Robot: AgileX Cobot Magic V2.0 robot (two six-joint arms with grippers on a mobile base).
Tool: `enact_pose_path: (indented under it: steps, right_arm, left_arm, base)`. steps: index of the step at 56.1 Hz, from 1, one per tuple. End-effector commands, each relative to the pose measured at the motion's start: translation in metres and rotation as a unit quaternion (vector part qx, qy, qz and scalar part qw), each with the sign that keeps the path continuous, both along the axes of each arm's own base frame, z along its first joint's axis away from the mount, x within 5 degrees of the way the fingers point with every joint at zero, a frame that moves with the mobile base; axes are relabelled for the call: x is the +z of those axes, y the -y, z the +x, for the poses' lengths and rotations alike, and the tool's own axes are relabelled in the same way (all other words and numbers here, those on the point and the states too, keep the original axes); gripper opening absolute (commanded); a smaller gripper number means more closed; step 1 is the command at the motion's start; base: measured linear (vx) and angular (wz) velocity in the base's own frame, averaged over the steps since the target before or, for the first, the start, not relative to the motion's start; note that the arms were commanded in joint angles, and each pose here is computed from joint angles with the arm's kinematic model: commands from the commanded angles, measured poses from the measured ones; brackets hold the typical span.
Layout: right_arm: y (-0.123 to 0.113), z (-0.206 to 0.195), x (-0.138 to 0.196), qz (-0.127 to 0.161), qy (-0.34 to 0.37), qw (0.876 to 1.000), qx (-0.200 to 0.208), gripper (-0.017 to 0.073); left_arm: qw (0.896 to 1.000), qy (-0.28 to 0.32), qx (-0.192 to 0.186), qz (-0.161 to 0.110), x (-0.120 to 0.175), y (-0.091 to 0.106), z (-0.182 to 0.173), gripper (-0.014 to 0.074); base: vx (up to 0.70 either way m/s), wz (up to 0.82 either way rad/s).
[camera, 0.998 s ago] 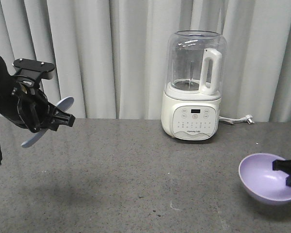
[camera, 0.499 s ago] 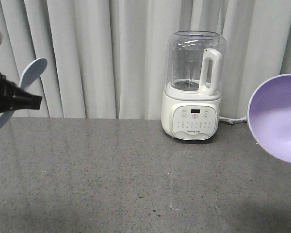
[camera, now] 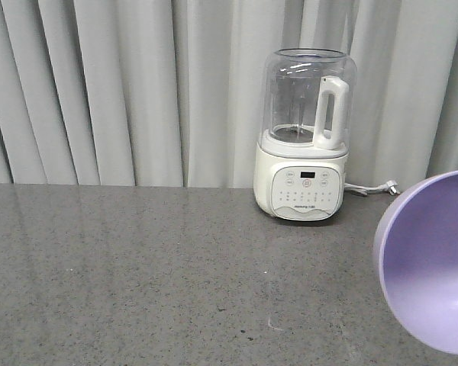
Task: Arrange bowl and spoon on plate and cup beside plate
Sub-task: 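Drive the base to the counter with the light blue plate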
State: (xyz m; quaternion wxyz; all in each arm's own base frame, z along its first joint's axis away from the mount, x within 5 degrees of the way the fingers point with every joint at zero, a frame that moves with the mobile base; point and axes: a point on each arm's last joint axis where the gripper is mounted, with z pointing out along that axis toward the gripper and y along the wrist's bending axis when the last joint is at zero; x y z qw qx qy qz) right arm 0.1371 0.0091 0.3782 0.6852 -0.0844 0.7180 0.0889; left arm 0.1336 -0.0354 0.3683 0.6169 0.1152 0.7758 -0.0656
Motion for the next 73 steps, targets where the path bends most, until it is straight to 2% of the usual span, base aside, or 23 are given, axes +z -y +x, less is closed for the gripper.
enact_pose_path:
  steps: [1, 45, 73]
  right_arm:
    - [0.0018, -0.0025, 0.0106, 0.014, 0.026, 0.999, -0.014, -0.0012]
    - [0.0020, -0.0024, 0.0107, 0.015, 0.027, 0.999, -0.015, -0.0008]
    - [0.0019, -0.0024, 0.0107, 0.015, 0.026, 0.999, -0.014, -0.0008]
  left_arm:
    - [0.998, 0.066, -0.005, -0.020, 0.0165, -0.0004, -0.0063, -0.0003]
    - [0.999, 0.051, -0.005, -0.017, 0.0134, -0.0008, -0.0074, -0.0003]
    - [0.999, 0.051, -0.005, -0.017, 0.0134, -0.0008, -0.0074, -0.0003]
  base:
    - [0.00, 0.00]
    - [-0.01, -0.03]
    - [0.00, -0.51]
